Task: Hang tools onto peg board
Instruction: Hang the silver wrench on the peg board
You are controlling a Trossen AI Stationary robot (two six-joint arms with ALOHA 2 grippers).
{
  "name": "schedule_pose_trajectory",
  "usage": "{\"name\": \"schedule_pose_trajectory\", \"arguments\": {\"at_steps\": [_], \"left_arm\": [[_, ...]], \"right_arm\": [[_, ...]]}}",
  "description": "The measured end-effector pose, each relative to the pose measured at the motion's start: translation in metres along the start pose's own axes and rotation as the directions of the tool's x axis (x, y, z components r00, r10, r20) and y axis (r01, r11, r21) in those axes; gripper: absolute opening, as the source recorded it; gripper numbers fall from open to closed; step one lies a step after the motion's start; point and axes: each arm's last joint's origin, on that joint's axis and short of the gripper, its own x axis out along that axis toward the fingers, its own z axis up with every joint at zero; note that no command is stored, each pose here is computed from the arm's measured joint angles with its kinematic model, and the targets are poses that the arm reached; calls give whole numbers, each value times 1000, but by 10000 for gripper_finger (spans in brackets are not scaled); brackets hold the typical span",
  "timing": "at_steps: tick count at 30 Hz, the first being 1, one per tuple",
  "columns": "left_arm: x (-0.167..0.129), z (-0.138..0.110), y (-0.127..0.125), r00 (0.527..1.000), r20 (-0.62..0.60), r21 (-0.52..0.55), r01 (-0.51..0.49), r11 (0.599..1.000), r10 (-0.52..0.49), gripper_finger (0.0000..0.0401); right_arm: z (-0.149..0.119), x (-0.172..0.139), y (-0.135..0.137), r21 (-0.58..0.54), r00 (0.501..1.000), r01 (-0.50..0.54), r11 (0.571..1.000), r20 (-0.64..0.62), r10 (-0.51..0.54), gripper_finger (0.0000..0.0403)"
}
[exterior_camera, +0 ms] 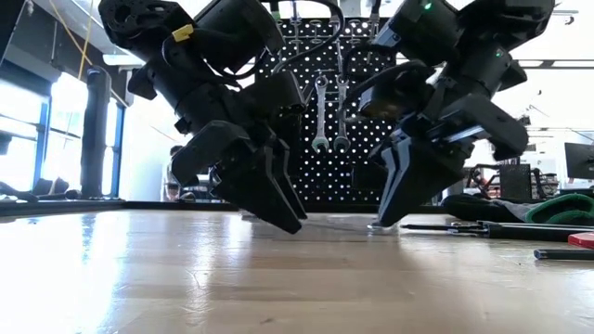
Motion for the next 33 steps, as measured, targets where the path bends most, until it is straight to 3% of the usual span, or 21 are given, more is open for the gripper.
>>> {"name": "schedule_pose_trajectory", "arguments": {"at_steps": [10, 21, 27, 33], "left_arm": [[-1, -5, 0, 998, -61, 13, -32, 999, 33, 164], [-3, -7, 1, 989, -114, 150, -81, 985, 99, 28], [-3, -4, -3, 988, -111, 223, -79, 972, 106, 11], [-6, -2, -3, 992, -99, 215, -54, 975, 77, 6]], "right_arm": [[-3, 10, -3, 22, 1000, -28, 999, -6, 28, 0], [-1, 10, -3, 22, 1000, -29, 999, 11, 28, 0], [1, 4, -2, 23, 999, -28, 999, 26, 28, 0], [2, -24, 2, 11, 1000, -28, 1000, 12, 28, 0]]}}
